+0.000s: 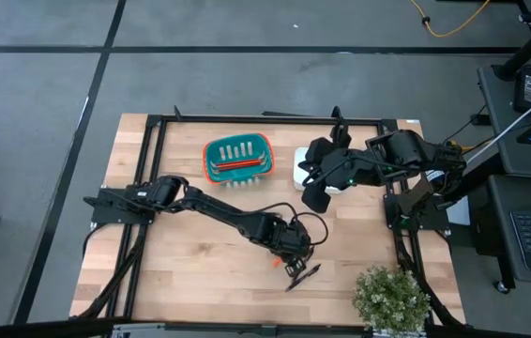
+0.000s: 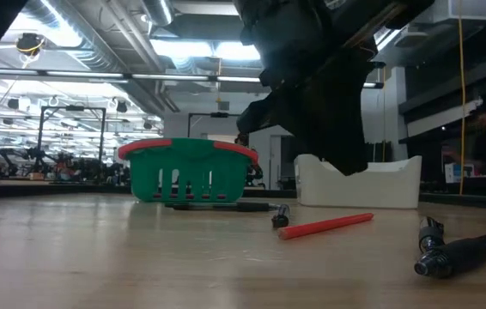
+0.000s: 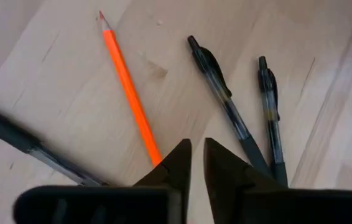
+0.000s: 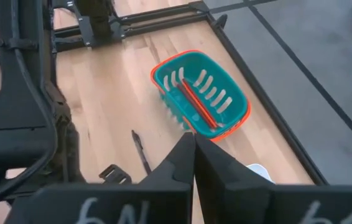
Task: Sort pens & pencils
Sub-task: Put the orange pencil into the blue bin
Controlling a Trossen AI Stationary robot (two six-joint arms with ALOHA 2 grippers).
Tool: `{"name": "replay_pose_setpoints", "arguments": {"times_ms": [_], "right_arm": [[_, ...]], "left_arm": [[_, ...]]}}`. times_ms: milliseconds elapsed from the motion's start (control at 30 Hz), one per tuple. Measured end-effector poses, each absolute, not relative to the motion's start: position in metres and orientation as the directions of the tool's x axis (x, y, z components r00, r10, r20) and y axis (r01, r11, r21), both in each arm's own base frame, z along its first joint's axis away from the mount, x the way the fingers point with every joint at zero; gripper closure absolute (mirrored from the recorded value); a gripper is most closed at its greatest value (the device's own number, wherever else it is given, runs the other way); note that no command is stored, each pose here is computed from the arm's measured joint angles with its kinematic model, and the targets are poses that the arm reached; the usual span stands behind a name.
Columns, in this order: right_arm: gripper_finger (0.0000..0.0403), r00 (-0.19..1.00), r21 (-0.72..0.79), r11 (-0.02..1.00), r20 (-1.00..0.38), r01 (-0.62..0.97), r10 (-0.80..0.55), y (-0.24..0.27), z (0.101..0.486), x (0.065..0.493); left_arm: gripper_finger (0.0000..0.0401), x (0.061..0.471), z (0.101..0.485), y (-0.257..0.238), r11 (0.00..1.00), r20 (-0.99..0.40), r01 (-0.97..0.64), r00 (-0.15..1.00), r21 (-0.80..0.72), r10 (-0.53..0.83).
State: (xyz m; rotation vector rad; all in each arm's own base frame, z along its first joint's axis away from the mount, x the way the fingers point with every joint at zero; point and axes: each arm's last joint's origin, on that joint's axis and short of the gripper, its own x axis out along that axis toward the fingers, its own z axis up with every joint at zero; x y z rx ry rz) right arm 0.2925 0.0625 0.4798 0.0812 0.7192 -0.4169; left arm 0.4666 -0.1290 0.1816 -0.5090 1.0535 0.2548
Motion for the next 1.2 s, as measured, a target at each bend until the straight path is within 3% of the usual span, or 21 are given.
{"name": "replay_pose_setpoints", "arguments": {"times_ms": [200,833,1200], "right_arm": [[0.0393,0.674,-0.073,0.914,-0.653,0.399,-0.346,0.062,0.480,0.293],[0.0393,0.675,-0.076,0.916,-0.653,0.394,-0.344,0.062,0.480,0.292],[0.0393,0.698,-0.087,0.925,-0.631,0.369,-0.338,0.063,0.482,0.295]], "left_arm": [[0.0338,0.465,0.180,-0.121,0.841,-0.895,-0.472,0.445,-0.266,-0.033],[0.0341,0.473,0.148,-0.110,0.818,-0.923,-0.485,0.361,-0.309,-0.135],[0.0344,0.475,0.149,-0.109,0.816,-0.915,-0.476,0.376,-0.328,-0.148]]}}
